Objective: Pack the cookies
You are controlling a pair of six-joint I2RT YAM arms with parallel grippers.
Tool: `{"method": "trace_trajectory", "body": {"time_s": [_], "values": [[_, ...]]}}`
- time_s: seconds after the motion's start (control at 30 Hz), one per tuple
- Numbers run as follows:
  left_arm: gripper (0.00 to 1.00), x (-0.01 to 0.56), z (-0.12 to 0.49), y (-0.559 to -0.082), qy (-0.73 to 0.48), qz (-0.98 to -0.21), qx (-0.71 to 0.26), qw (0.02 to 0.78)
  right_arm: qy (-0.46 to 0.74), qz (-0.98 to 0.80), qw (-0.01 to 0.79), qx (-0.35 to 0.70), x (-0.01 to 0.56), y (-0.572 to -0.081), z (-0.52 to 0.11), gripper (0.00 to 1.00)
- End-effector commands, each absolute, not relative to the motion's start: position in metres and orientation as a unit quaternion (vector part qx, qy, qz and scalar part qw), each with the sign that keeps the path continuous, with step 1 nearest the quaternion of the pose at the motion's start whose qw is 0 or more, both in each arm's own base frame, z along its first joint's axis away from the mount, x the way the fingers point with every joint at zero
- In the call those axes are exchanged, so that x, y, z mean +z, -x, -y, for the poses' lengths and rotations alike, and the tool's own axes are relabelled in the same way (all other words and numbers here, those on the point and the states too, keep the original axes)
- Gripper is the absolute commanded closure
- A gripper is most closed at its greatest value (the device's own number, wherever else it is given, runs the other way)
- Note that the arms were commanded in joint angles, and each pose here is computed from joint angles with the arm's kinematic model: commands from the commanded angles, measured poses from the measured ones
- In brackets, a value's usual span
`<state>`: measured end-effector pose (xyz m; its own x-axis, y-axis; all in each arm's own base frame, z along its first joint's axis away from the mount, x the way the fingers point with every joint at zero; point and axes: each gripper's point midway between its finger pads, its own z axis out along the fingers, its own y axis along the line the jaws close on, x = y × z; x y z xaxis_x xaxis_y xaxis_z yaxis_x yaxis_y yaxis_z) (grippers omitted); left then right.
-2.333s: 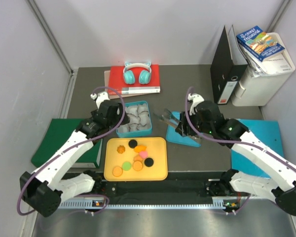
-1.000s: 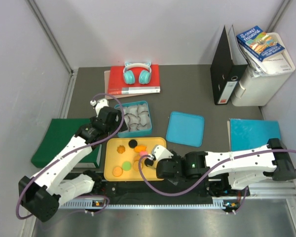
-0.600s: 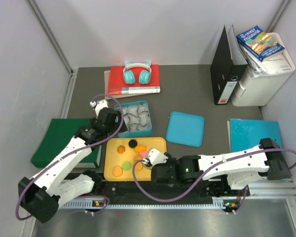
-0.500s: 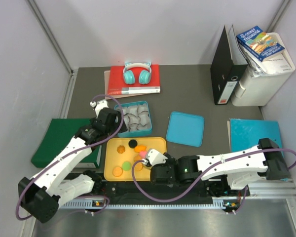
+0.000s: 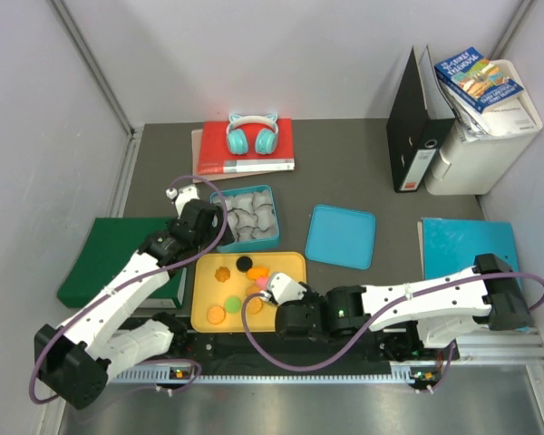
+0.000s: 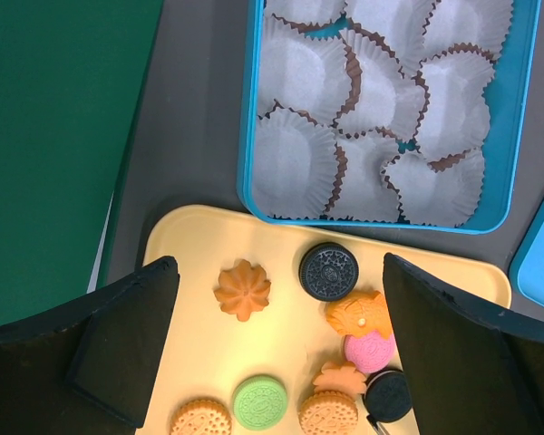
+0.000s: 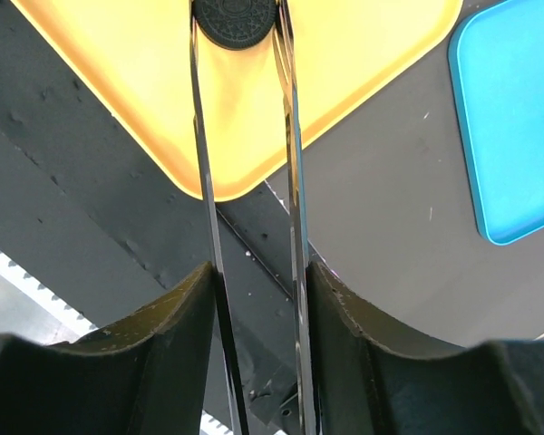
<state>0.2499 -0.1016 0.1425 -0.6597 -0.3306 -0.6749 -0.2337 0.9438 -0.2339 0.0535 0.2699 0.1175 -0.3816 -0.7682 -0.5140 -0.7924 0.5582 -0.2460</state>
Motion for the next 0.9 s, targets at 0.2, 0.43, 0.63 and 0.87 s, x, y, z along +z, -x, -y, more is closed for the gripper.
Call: {"method": "trace_trajectory", "body": {"time_s": [0.2,0.43,0.63,0.87], "values": [[0.02,0.151,0.099,-0.250,0.163,-0.901,-0.068,0.396,0.446,-0.823,0.351,0.002,0.150,-0.070,-0.269,0.60],[0.02,0.157,0.096,-0.254,0.164,-0.898,-0.059,0.405,0.439,-0.808,0.393,-0.005,0.198,-0.084,-0.262,0.60],[0.02,0.162,0.088,-0.255,0.179,-0.890,-0.046,0.418,0.418,-0.785,0.455,-0.039,0.234,-0.117,-0.256,0.64],[0.02,0.167,0.083,-0.253,0.184,-0.885,-0.044,0.426,0.346,-0.793,0.501,0.016,0.260,-0.177,-0.278,0.64]]}}
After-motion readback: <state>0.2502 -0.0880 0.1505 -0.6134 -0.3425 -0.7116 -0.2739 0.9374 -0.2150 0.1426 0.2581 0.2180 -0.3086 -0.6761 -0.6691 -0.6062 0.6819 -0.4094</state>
